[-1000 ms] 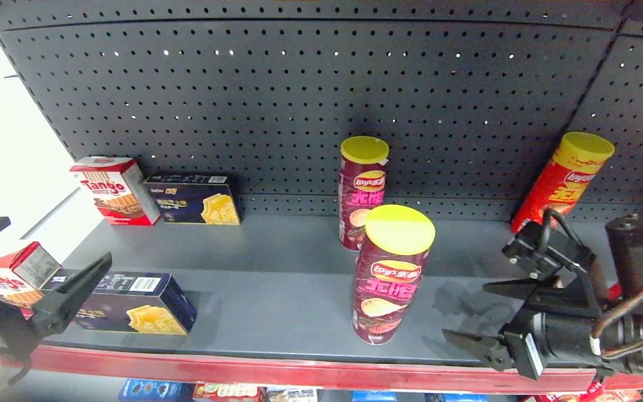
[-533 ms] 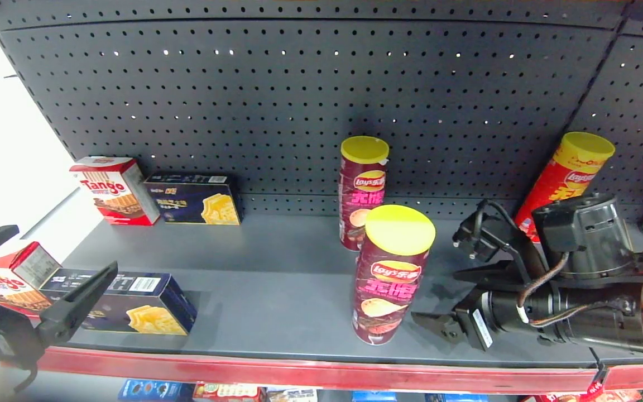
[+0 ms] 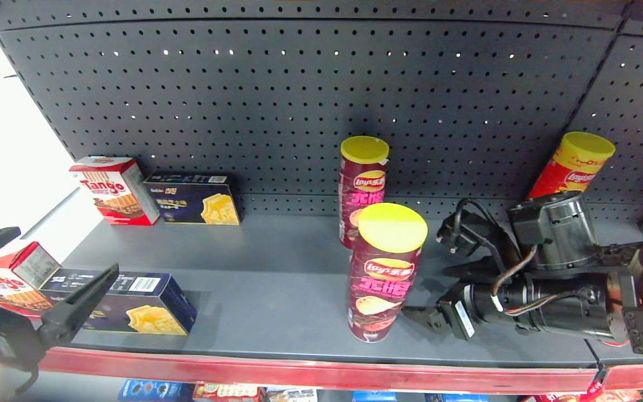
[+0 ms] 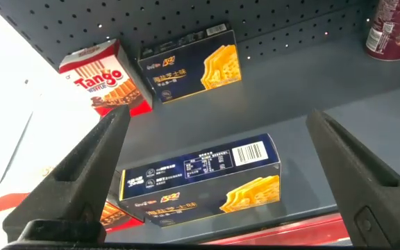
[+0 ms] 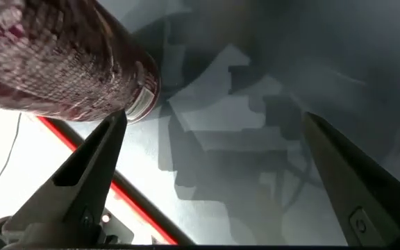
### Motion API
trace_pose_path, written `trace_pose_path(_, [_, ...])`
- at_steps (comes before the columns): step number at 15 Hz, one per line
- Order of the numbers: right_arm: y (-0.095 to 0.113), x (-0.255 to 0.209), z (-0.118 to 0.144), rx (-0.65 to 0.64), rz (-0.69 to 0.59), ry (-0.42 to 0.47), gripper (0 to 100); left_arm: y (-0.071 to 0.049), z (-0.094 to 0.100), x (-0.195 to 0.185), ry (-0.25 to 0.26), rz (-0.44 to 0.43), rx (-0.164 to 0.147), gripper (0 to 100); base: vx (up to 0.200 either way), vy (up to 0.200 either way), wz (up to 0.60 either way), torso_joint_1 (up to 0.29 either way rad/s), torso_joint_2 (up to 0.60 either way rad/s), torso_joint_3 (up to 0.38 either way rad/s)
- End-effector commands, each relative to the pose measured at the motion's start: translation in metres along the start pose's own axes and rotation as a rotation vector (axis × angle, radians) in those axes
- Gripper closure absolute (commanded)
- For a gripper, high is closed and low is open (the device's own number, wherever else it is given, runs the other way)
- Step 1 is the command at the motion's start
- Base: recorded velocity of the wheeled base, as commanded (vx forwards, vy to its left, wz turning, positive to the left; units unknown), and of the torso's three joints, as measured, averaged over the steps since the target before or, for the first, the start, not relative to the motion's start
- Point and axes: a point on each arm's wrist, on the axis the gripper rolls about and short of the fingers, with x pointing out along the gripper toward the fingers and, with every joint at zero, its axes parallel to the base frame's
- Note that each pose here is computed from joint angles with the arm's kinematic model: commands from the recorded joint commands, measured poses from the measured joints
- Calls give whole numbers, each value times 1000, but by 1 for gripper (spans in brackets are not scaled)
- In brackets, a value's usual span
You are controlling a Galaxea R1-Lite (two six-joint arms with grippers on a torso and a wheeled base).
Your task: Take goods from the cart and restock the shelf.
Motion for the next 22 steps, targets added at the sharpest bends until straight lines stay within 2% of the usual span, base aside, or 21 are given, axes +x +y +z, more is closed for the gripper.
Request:
trace_pose_path(1, [0, 3, 0, 0, -1, 3, 0, 0, 0, 0, 1, 0, 0, 0, 0, 0, 0, 0, 0, 0])
trace_pose_path(6, [-2, -13, -2, 3, -14, -23, 0, 0, 0, 0, 0, 2, -1, 0, 0, 0, 0, 0, 0, 0])
trace_pose_path(22, [7, 10, 11, -14, 11, -21, 0, -1, -5, 0, 16, -2, 3, 0, 0, 0, 0, 0, 0, 0])
